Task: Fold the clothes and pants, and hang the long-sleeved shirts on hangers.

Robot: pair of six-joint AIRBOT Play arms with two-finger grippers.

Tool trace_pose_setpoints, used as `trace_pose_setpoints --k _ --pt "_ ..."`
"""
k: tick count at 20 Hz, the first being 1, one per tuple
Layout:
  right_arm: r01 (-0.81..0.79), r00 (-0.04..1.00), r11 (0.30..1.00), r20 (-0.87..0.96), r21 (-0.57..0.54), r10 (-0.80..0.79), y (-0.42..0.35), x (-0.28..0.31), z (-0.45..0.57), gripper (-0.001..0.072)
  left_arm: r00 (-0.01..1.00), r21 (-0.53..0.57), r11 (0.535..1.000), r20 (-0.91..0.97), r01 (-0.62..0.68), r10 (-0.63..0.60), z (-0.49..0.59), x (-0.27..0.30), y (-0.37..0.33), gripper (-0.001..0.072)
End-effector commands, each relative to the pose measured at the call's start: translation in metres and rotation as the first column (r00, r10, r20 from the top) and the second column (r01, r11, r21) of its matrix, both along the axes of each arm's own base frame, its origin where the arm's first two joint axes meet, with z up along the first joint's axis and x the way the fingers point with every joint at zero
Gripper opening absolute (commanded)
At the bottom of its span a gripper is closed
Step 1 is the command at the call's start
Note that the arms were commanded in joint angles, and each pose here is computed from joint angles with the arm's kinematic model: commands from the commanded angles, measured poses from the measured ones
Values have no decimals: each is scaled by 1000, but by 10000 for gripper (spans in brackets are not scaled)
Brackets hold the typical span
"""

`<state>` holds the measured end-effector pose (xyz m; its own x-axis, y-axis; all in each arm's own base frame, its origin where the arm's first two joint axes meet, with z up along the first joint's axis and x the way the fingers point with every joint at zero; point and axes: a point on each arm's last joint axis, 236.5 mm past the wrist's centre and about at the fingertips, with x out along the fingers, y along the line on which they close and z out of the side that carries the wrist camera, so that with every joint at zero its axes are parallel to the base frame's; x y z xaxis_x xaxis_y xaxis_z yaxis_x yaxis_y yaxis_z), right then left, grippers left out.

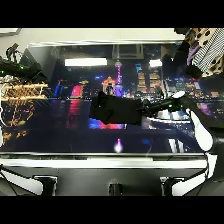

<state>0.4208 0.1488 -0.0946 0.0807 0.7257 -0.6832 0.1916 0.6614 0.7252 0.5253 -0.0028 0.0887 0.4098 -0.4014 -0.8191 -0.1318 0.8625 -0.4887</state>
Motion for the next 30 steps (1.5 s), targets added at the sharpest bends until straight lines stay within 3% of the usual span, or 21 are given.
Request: trace_pose_setpoints --k 1,2,3,9,17,23,30 --pt "-4 999 1000 37 3 4 18 6 -4 219 1000 1 1000 1 1 -1 0 0 0 15" --pt "2 998 999 58 43 -5 24 10 5 45 1000 1 1000 1 2 -2 0 0 0 15" --pt "17 996 996 90 84 -25 28 18 19 30 1000 1 1000 1 2 -2 0 0 0 15" --pt "119 970 984 196 132 -144 -1 70 114 29 1000 0 1000 0 2 -2 0 0 0 15" --pt "328 884 940 323 92 -339 -106 123 195 29 997 -7 999 -62 36 -36 -5 -16 -4 15" --pt "537 763 841 390 64 -516 -219 133 229 29 995 -9 999 -81 49 -50 -4 -23 -6 15" --pt "741 602 671 421 23 -679 -342 111 242 28 996 -7 999 -70 48 -48 4 -25 -6 15"
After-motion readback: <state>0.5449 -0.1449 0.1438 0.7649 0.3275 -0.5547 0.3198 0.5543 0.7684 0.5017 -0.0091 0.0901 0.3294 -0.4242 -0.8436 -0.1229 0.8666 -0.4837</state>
